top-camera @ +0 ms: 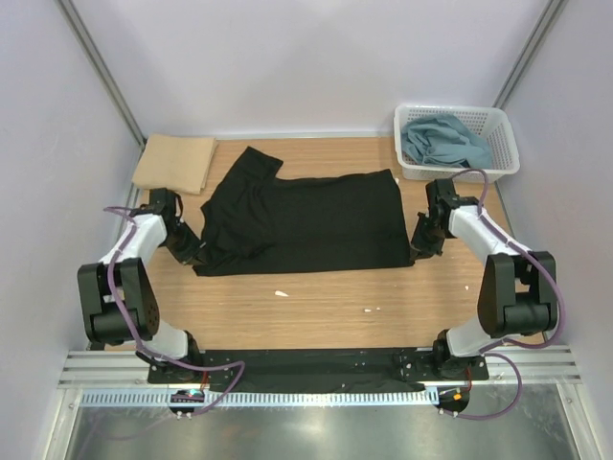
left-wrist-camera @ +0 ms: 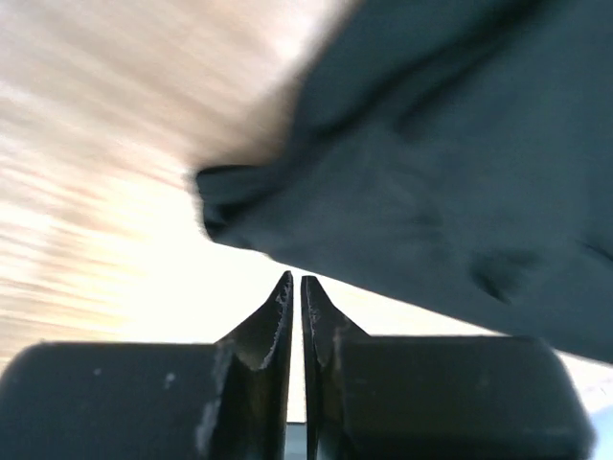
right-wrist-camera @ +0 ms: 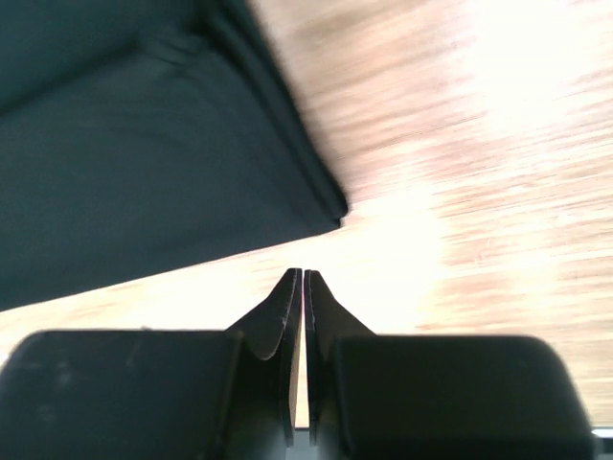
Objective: Fold and stack the t-shirts
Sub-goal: Fold the tshirt
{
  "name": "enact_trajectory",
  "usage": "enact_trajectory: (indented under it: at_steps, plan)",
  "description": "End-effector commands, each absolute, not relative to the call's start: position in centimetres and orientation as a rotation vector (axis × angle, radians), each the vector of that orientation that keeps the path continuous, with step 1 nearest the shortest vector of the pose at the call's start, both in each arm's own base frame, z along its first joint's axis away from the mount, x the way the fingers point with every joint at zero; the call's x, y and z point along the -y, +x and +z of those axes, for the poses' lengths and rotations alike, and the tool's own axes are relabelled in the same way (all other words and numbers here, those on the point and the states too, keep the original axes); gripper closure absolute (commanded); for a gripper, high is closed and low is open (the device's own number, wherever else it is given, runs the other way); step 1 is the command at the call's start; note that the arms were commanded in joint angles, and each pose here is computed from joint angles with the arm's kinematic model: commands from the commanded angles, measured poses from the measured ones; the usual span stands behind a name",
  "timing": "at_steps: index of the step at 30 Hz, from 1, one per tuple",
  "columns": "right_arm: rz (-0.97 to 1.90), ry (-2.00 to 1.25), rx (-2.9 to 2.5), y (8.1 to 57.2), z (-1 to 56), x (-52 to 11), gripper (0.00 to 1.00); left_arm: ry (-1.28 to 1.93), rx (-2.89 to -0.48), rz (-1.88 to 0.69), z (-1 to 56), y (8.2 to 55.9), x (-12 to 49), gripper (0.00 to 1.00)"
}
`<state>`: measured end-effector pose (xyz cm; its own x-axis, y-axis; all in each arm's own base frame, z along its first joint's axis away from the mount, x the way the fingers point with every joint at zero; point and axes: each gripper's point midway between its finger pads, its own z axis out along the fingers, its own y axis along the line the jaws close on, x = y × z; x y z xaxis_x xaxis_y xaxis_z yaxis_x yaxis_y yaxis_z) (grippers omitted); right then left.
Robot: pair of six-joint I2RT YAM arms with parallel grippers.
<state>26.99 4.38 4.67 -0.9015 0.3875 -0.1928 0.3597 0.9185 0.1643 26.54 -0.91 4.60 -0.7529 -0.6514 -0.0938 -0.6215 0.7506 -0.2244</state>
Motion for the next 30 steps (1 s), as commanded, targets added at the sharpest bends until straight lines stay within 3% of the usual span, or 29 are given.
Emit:
enact_trajectory:
  at_steps: [1, 4, 6, 11, 14, 18, 21, 30]
  plan:
    - [0.263, 0.528, -2.755, 29.4, 8.7, -5.1, 0.87, -0.807, -2.663, -0.440, 9.5, 29.7, 3.3, 0.92]
    - [0.256, 0.517, -2.718, 31.4, 8.8, -4.9, 0.77, -0.660, -2.586, -0.613, 11.5, 32.6, 6.8, 0.93]
    - [0.249, 0.518, -2.694, 32.9, 8.9, -4.9, 0.76, -0.585, -2.605, -0.700, 10.9, 33.6, 9.8, 0.98]
    - [0.307, 0.543, -2.704, 35.8, 7.4, -5.8, 0.76, -0.479, -2.680, -0.838, 8.5, 34.9, 14.7, 1.00]
    - [0.323, 0.542, -2.704, 36.6, 7.2, -6.1, 0.79, -0.456, -2.729, -0.828, 6.3, 34.9, 16.1, 1.00]
    - [0.400, 0.531, -2.720, 36.8, 7.1, -7.7, 0.92, -0.458, -2.760, -0.810, 4.7, 34.7, 16.2, 1.00]
    - [0.419, 0.526, -2.719, 36.8, 6.7, -8.6, 0.97, -0.457, -2.784, -0.812, 3.8, 34.4, 16.3, 1.00]
    - [0.347, 0.564, -2.734, 38.1, 3.6, -8.1, 0.99, -0.501, -2.861, -0.767, 1.2, 32.2, 16.0, 1.00]
